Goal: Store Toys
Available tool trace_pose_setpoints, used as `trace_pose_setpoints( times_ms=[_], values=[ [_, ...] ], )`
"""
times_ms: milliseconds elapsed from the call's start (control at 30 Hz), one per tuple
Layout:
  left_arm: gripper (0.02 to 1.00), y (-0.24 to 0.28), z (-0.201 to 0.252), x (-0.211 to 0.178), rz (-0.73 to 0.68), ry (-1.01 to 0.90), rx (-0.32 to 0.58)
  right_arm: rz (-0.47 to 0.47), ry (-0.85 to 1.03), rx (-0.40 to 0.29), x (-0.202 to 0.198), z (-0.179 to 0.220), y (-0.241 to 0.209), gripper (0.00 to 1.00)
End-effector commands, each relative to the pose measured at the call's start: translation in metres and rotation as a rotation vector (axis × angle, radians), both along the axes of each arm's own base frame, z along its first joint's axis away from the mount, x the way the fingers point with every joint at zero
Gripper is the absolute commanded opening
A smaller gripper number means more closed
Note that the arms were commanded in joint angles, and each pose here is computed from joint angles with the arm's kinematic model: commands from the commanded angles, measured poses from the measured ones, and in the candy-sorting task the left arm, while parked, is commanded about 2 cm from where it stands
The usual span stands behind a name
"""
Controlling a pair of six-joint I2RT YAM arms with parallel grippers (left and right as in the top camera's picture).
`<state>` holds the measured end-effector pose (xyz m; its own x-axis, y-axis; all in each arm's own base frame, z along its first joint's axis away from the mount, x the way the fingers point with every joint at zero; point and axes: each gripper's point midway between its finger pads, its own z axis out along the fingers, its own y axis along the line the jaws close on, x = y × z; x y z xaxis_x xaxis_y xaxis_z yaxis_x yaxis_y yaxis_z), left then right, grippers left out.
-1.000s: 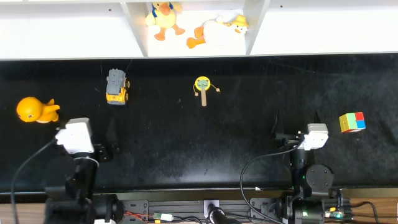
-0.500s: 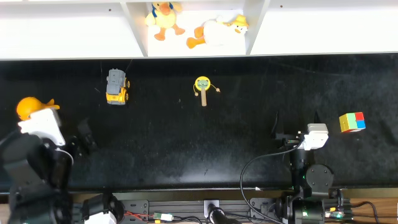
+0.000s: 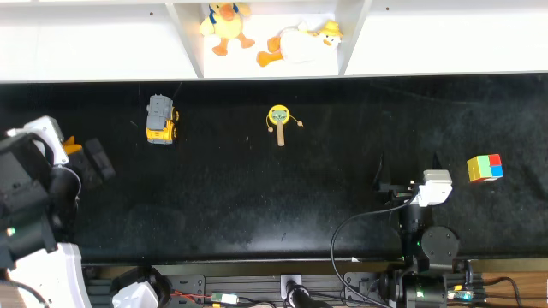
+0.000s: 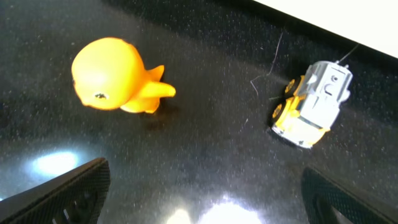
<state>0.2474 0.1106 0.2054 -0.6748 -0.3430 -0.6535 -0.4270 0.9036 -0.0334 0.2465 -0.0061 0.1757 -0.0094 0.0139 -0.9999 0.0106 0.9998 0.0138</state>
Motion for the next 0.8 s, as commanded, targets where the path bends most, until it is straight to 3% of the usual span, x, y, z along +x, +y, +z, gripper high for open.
trace_pose_setpoints(
  times_ms=[33,433,800],
  values=[
    [0.998,0.005,0.011,0.012,-0.027,-0.027,0.026,0.002,0.001,-0.002,0.000,-0.004,0.000,0.996],
    [0.996,0.009,0.018,0.011,-0.155,-0.022,0.130,0.002,0.001,-0.002,0.000,-0.004,0.000,0.993],
    [0.996,0.032,0.030,-0.003,-0.188,-0.115,0.104,0.002,0.001,-0.002,0.000,-0.004,0.000,0.996]
  ],
)
